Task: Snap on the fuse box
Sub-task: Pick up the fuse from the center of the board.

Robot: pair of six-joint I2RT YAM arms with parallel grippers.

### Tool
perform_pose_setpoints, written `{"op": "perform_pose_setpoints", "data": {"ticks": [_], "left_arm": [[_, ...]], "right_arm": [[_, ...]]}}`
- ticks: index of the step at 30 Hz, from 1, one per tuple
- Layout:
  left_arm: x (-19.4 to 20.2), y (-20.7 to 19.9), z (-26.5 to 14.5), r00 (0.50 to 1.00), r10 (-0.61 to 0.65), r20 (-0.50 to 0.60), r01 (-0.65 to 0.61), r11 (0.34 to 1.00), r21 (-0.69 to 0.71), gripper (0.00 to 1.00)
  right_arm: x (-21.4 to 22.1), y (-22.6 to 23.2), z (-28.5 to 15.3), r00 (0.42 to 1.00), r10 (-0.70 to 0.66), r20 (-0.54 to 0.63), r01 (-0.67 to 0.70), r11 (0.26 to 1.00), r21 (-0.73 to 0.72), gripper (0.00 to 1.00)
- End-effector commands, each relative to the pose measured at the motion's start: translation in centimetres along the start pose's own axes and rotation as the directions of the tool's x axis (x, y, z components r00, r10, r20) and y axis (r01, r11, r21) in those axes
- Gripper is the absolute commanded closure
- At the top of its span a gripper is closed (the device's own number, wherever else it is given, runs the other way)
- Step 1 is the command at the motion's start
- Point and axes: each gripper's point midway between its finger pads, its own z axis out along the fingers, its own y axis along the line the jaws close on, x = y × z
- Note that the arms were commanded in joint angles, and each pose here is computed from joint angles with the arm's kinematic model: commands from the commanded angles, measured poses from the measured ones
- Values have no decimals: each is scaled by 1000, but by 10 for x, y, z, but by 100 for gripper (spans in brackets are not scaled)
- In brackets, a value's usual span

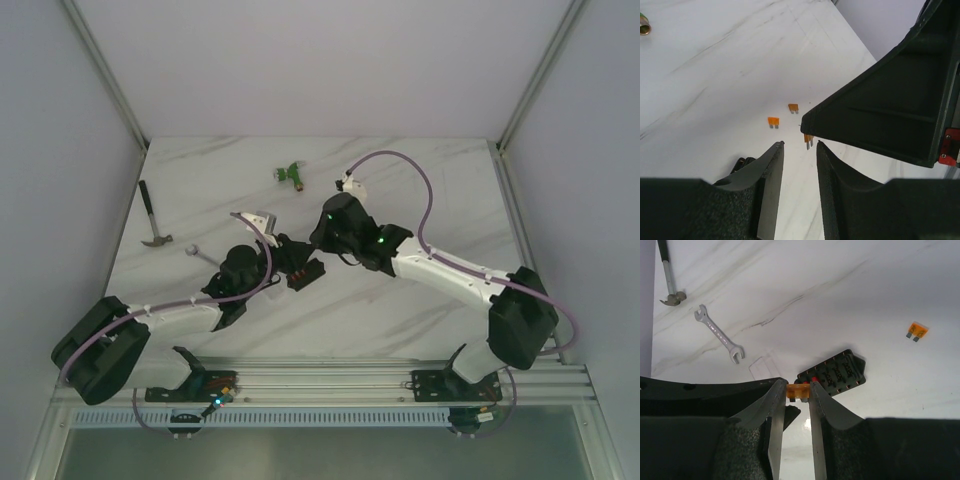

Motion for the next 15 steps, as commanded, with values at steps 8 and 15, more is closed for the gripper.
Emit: {"op": "perform_pose_setpoints", "data": {"ticks": [8, 15], "left_arm": [[-21, -18, 8, 998, 8, 59, -11, 998, 62, 60], [-23, -25, 8, 998, 5, 61, -11, 996, 89, 76]], "right_arm": [[-5, 10, -12, 999, 39, 19, -38, 997, -61, 76], [-2, 10, -14, 999, 48, 12, -47, 996, -77, 76]]}}
